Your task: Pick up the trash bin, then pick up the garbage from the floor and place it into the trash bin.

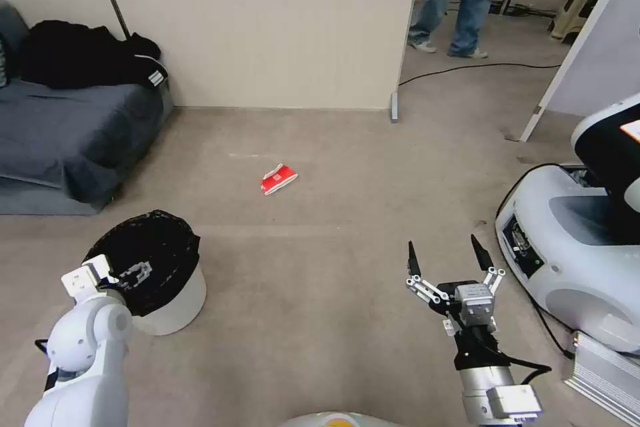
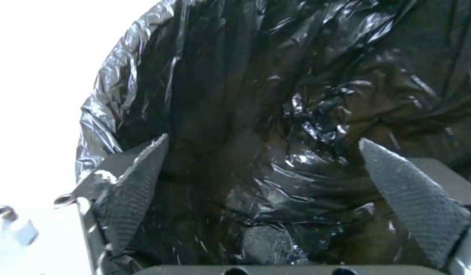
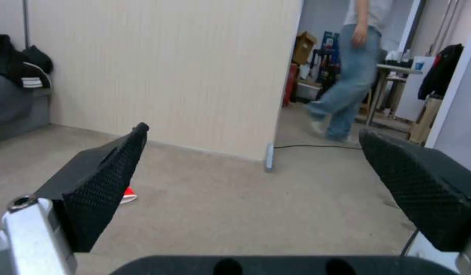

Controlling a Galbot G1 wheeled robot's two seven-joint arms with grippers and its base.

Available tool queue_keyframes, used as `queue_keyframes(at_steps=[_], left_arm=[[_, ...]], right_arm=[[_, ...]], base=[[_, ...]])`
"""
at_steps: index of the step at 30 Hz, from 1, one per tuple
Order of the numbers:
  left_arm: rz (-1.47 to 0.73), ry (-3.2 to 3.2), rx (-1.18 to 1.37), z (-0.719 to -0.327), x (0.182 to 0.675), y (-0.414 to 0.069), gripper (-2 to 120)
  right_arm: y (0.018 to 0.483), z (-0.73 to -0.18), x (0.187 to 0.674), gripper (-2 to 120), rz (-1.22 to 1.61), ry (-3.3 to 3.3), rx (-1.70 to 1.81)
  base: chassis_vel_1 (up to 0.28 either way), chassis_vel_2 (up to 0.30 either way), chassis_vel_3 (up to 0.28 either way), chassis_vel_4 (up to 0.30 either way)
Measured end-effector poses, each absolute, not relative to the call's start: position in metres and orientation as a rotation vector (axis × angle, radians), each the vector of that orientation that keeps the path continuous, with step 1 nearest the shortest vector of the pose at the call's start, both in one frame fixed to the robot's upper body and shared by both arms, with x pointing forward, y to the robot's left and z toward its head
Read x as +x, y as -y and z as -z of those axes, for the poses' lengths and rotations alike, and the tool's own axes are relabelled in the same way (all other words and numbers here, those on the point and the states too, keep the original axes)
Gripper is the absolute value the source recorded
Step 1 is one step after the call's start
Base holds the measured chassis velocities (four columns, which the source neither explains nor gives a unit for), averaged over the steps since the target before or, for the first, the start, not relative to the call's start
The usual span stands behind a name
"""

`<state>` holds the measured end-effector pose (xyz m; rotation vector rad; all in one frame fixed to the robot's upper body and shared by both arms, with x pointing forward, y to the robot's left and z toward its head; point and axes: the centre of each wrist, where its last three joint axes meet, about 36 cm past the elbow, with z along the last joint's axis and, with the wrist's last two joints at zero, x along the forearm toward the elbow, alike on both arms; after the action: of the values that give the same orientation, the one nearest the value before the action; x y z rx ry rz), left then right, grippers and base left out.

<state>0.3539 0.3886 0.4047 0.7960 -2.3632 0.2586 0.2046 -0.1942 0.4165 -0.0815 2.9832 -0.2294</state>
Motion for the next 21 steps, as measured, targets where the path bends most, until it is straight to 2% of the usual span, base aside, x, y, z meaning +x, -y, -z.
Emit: queue_keyframes(at_steps=[4,21], left_arm=[[-0.267,2.356,0.820,-0.405,0.349,-0.393,84],[-0.238,2.511,0.822,-0.465,0.317,-0.373,93]], right_arm=[[0.194,-0.416,0.205,100,0.230,-2.984,-0.088],[0.192,-0.413,0.205,100,0.230,-2.988,-0.114]], base=[[0.000,0.000,0.000,0.000],[0.000,0.000,0.000,0.000]])
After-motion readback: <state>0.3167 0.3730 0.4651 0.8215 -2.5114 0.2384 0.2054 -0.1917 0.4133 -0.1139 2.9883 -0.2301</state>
